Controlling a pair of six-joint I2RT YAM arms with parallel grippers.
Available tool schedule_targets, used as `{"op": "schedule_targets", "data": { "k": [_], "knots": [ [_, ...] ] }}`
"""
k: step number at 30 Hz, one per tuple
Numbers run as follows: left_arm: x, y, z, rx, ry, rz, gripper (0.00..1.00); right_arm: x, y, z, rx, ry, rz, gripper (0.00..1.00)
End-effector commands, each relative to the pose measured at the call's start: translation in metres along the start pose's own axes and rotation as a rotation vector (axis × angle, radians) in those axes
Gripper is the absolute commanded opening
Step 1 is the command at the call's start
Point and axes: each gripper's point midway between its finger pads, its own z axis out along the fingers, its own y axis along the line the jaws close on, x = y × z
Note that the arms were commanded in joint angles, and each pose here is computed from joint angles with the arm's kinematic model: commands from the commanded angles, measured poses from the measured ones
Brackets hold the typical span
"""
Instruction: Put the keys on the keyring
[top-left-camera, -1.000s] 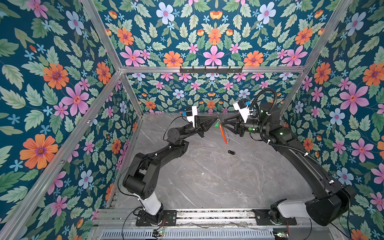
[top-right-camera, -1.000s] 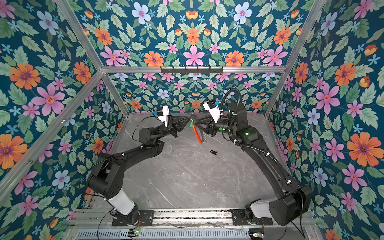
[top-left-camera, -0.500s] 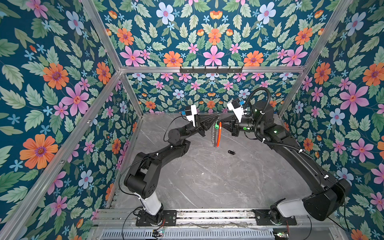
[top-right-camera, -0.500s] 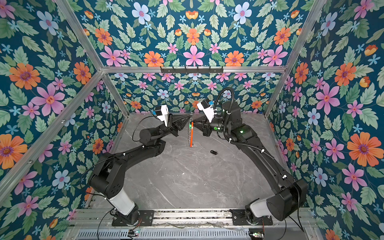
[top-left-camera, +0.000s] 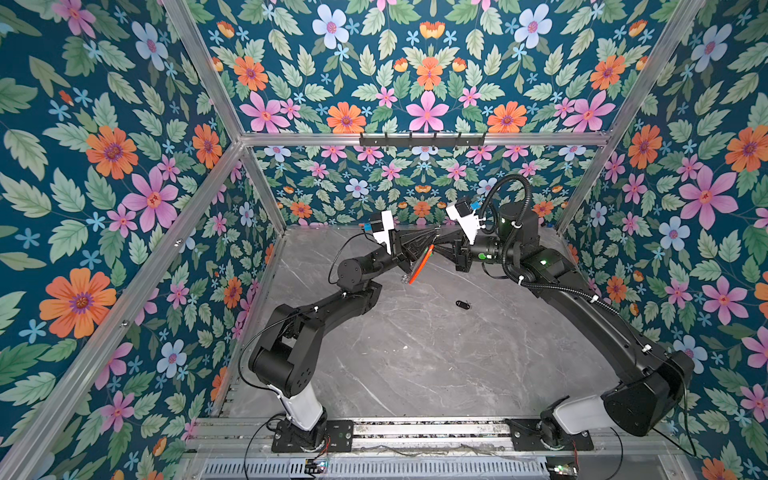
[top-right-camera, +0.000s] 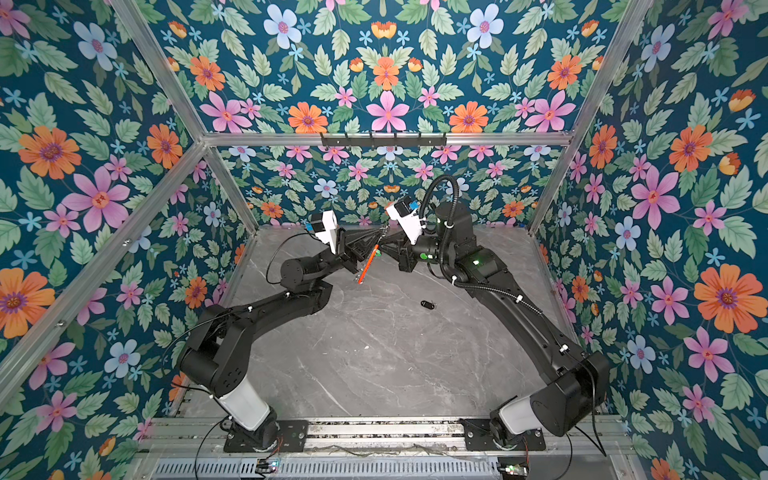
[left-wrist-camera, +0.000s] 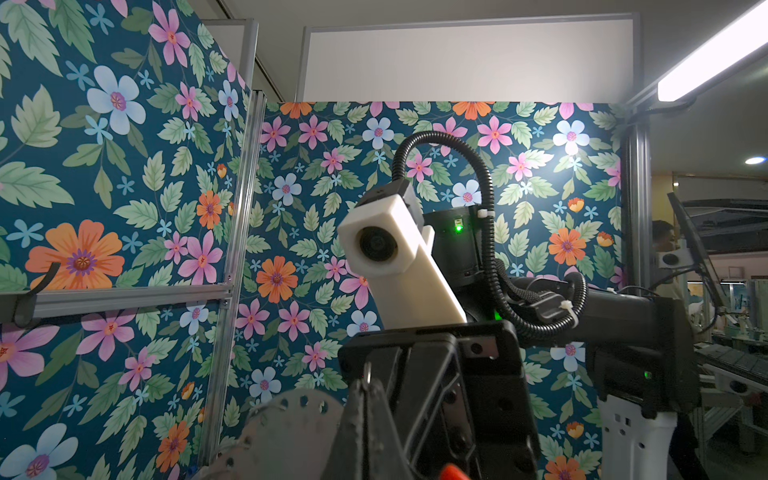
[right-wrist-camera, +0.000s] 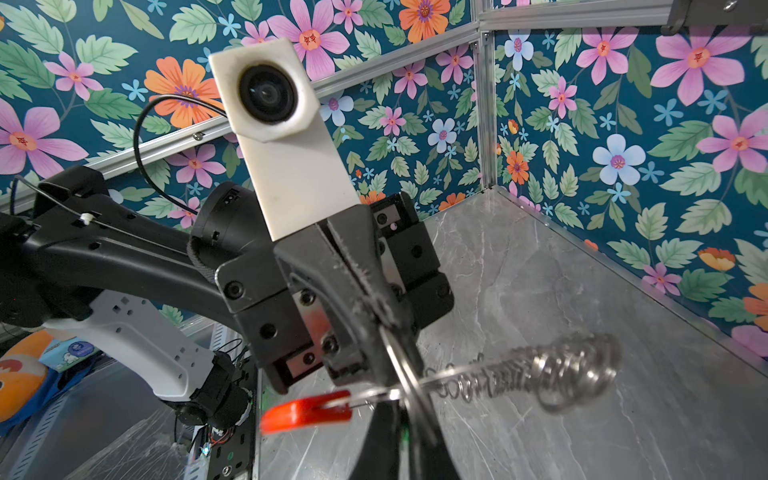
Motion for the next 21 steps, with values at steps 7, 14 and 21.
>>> {"op": "schedule_targets", "data": {
  "k": [7, 14, 21],
  "knots": [
    [-0.013, -0.014, 0.001, 0.044, -0.027, 0.067, 0.0, 0.008, 0.005, -0.022, 0.083, 0.029, -0.067, 0.0],
    [-0.014, -0.017, 0.002, 0.057, -0.023, 0.065, 0.0, 0.005, 0.006, -0.035, 0.126, 0.028, -0.096, 0.0],
    [-0.012, -0.017, 0.003, 0.068, -0.015, 0.05, 0.0, -0.007, 0.008, -0.041, 0.142, 0.004, -0.119, 0.01]
  ]
}}
